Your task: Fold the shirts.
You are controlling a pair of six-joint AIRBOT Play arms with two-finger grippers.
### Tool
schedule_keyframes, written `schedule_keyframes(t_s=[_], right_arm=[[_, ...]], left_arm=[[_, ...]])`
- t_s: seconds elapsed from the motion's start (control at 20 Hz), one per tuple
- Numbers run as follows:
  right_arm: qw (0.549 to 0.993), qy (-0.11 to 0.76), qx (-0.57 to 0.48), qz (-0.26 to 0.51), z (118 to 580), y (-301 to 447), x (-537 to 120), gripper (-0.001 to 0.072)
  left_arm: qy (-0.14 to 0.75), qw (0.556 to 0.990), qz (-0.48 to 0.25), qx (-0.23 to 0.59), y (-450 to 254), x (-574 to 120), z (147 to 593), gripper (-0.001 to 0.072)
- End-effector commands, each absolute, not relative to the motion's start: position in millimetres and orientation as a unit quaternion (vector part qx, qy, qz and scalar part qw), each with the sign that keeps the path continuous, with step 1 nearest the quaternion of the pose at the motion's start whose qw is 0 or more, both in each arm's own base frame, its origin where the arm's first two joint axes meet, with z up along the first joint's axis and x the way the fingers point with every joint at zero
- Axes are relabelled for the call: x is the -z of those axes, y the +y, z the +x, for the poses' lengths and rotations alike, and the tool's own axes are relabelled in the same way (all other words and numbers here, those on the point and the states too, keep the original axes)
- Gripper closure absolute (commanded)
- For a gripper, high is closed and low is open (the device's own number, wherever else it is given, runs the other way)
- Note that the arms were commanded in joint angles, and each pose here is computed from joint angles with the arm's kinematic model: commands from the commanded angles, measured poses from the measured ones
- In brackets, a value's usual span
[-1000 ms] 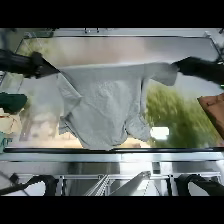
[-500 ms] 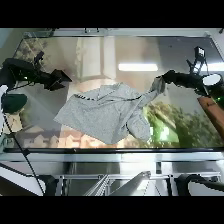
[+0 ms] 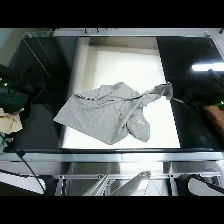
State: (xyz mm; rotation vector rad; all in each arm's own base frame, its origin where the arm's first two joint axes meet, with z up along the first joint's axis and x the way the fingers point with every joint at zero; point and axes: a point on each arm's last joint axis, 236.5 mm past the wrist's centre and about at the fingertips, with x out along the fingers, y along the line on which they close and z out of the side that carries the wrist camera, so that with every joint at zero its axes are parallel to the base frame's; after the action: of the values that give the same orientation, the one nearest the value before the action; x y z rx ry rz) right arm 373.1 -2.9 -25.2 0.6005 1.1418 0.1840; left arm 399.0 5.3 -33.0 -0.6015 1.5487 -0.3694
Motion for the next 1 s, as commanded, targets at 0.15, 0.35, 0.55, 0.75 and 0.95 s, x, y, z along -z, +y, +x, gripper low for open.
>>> schedule_keyframes(t_s=[0.15,0.35,0.55,0.75,0.95], right_arm=[[0.709,0.608,-0.117,0.338,272.7,61.8,64.6,0.0099],[0.686,0.625,-0.155,0.338,255.2,102.7,69.5,0.0100],[0.697,0.607,-0.159,0.348,266.9,113.7,65.2,0.0101],[0.698,0.606,-0.156,0.349,267.9,112.5,65.7,0.0101],[0.698,0.605,-0.154,0.350,268.3,111.8,65.9,0.0103]], left_arm=[[0.722,0.618,-0.290,0.112,15.1,75.9,338.6,0.0006],[0.724,0.631,-0.268,0.076,28.2,95.9,337.0,0.0006],[0.730,0.640,-0.235,0.048,41.9,105.4,336.3,0.0005],[0.720,0.657,-0.216,0.056,33.6,108.0,347.5,0.0004],[0.702,0.671,-0.213,0.109,-0.3,101.8,361.8,0.0005]])
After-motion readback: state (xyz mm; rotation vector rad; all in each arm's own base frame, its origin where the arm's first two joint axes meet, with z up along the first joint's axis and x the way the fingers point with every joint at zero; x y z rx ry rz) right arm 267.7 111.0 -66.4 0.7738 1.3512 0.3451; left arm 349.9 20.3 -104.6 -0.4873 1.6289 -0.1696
